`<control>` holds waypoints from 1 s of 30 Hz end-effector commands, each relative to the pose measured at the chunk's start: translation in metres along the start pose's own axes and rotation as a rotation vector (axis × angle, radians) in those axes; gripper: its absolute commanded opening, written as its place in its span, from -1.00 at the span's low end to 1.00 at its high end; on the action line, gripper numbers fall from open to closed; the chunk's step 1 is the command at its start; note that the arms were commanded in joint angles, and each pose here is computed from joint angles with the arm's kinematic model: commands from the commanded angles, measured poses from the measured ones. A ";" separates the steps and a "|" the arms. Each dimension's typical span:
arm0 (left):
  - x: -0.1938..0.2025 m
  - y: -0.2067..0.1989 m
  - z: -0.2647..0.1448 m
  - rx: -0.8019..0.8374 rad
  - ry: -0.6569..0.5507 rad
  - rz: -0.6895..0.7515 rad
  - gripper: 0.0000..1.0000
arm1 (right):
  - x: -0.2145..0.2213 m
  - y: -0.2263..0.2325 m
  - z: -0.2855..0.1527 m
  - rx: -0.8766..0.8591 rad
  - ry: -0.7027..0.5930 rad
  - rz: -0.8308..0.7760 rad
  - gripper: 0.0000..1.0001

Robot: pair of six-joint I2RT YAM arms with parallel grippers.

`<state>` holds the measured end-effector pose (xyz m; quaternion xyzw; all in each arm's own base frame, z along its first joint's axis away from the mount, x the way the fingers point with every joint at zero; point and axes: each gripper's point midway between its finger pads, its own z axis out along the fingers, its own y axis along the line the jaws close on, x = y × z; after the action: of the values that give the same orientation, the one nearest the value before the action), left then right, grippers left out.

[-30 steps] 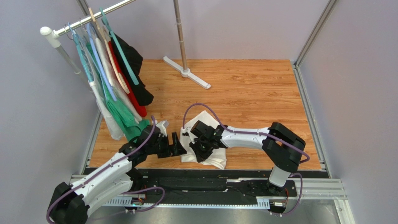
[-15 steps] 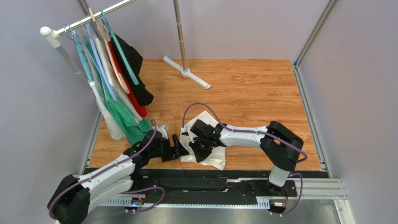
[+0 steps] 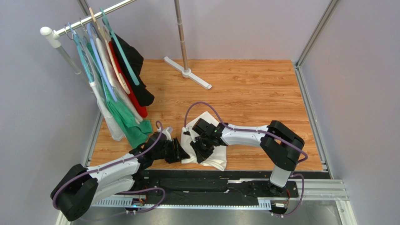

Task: Fold the napkin, place the utensils inside, and roll it up
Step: Roll the napkin with the utensil

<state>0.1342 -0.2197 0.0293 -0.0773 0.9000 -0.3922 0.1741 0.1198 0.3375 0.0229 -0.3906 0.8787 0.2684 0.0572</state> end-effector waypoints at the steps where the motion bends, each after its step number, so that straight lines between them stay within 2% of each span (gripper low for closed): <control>1: 0.000 -0.011 0.004 0.047 0.008 0.019 -0.20 | 0.008 -0.009 0.010 0.016 0.033 0.010 -1.00; 2: -0.001 -0.012 0.004 0.055 0.004 0.022 -0.39 | 0.007 -0.009 0.010 0.012 0.032 0.009 -1.00; 4: -0.001 -0.012 0.005 0.053 0.008 0.027 -0.56 | 0.007 -0.010 0.009 0.010 0.031 0.010 -1.00; 5: -0.002 -0.015 0.005 0.054 0.008 0.030 -0.74 | 0.007 -0.009 0.009 0.006 0.032 0.012 -1.00; 8: -0.006 -0.019 0.005 0.045 0.011 0.039 -1.00 | 0.005 -0.009 0.006 0.005 0.025 0.006 -1.00; 11: -0.009 -0.021 0.002 0.019 0.017 0.040 -1.00 | -0.002 -0.006 -0.005 0.007 -0.007 -0.005 -0.97; 12: -0.009 -0.021 0.002 0.015 0.025 0.040 -1.00 | -0.005 -0.007 -0.010 0.011 -0.017 -0.002 -0.86; 13: -0.009 -0.022 0.001 0.014 0.032 0.042 -1.00 | -0.004 -0.006 -0.015 0.013 -0.015 -0.006 -0.51; 16: -0.007 -0.019 0.001 0.025 0.085 0.011 -1.00 | -0.012 -0.001 -0.039 0.029 -0.069 -0.037 -0.26; 22: -0.010 -0.017 0.000 0.032 0.184 -0.033 -1.00 | -0.014 0.010 -0.079 0.037 -0.222 -0.113 -0.17; 26: -0.021 -0.025 -0.004 0.034 0.225 -0.039 -1.00 | -0.012 0.006 -0.088 0.177 -0.339 -0.195 -0.15; 30: -0.022 -0.022 -0.007 0.049 0.311 -0.078 -1.00 | -0.015 0.025 -0.083 0.270 -0.440 -0.302 -0.14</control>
<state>0.1605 -0.2257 0.0499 -0.0707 0.9059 -0.4119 0.0682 0.1103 0.3052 0.1022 -0.4319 0.8298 0.2622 0.2369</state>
